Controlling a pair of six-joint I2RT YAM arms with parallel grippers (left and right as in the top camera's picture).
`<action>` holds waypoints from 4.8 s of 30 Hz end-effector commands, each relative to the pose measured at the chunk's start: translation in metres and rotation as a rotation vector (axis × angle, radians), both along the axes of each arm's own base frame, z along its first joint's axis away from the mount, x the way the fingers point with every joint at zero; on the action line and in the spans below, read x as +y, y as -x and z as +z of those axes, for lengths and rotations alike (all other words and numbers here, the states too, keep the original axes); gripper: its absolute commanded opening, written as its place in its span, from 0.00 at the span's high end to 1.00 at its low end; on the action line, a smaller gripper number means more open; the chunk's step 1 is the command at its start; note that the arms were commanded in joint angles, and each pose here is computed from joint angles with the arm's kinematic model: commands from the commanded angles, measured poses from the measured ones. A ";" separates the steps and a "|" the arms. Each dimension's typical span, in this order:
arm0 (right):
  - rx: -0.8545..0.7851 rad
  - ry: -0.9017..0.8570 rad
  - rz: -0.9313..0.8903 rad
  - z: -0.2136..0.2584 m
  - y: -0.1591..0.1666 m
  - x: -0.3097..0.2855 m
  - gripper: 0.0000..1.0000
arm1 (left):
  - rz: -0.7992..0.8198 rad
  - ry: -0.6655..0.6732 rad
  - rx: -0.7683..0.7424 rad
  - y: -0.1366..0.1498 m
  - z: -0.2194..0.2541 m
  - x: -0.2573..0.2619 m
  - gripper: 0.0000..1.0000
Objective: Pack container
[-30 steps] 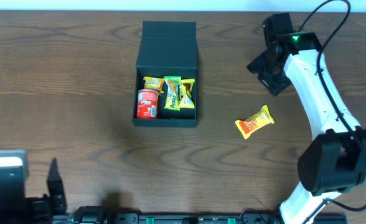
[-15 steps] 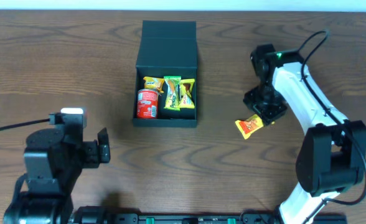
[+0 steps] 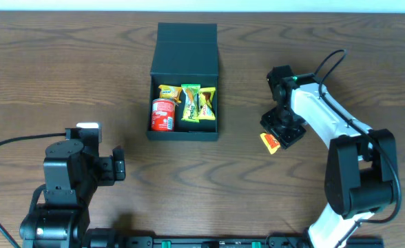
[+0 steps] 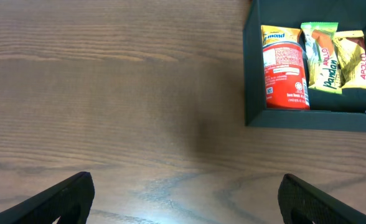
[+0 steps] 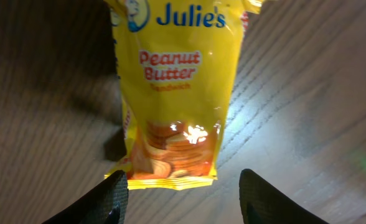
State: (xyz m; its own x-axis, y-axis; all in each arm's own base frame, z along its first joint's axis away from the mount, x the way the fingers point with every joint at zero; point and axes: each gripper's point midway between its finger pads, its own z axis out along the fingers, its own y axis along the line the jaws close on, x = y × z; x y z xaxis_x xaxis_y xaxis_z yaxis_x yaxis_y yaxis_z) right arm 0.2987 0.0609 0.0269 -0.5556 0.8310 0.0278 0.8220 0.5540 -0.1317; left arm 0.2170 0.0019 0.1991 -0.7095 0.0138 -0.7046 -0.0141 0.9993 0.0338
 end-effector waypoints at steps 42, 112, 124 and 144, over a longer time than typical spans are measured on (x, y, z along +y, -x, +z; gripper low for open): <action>-0.373 -0.057 0.621 -0.016 -0.084 0.010 0.43 | 0.022 -0.008 -0.017 -0.002 0.002 0.004 0.04; -0.422 0.020 0.720 0.003 -0.111 -0.015 0.75 | 0.027 -0.012 -0.034 -0.005 0.005 0.005 0.05; -0.551 0.059 1.009 0.096 -0.156 0.033 0.76 | 0.065 -0.048 -0.057 -0.008 0.010 0.014 0.05; -0.637 0.141 0.985 0.136 -0.156 0.099 0.50 | 0.067 -0.050 -0.057 -0.008 0.010 0.014 0.04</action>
State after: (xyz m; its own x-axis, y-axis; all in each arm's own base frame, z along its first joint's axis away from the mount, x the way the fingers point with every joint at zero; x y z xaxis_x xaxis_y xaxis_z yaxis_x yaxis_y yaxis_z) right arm 0.4417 0.1885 0.1522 -0.8436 -0.1603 -0.5126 -0.2061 0.9780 0.0334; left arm 0.2255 0.0137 0.2094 -0.6695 0.0123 -0.7427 -0.0684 0.9946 0.0781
